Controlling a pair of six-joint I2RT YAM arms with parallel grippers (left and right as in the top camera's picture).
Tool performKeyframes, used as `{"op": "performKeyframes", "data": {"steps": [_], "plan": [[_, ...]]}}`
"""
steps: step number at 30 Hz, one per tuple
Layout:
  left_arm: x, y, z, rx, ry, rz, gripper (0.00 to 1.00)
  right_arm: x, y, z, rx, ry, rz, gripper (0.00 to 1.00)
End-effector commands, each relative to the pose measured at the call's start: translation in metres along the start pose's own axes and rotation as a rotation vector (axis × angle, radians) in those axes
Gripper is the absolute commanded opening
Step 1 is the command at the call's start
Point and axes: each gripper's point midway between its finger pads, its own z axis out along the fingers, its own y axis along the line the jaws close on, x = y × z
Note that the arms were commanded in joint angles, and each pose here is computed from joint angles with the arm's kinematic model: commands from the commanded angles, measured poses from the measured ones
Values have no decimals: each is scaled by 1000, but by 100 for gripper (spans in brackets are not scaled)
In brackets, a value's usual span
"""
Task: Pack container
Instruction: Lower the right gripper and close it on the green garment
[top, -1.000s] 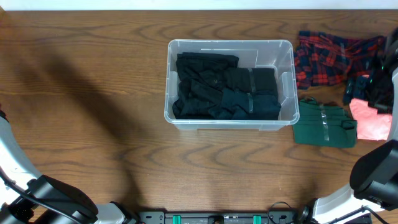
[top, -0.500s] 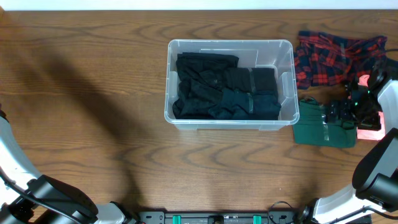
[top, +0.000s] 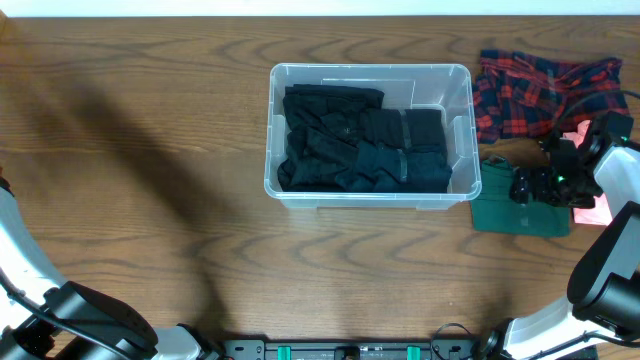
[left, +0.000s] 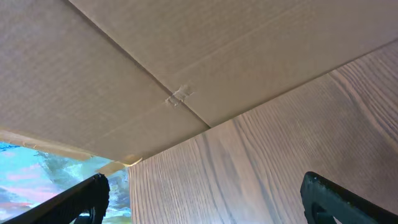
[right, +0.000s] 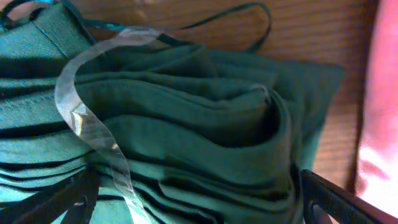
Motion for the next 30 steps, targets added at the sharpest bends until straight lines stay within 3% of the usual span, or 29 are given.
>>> {"op": "performKeyframes", "data": {"steps": [1, 19, 30], "plan": [[3, 5, -1, -17, 2, -6, 98, 2, 6, 4, -41, -15, -23, 99], [3, 5, -1, -18, 2, -6, 98, 14, 9, 18, -46, -6, -10, 99], [3, 5, -1, -18, 2, -6, 98, -16, 3, -21, -21, -74, 5, 99]]}}
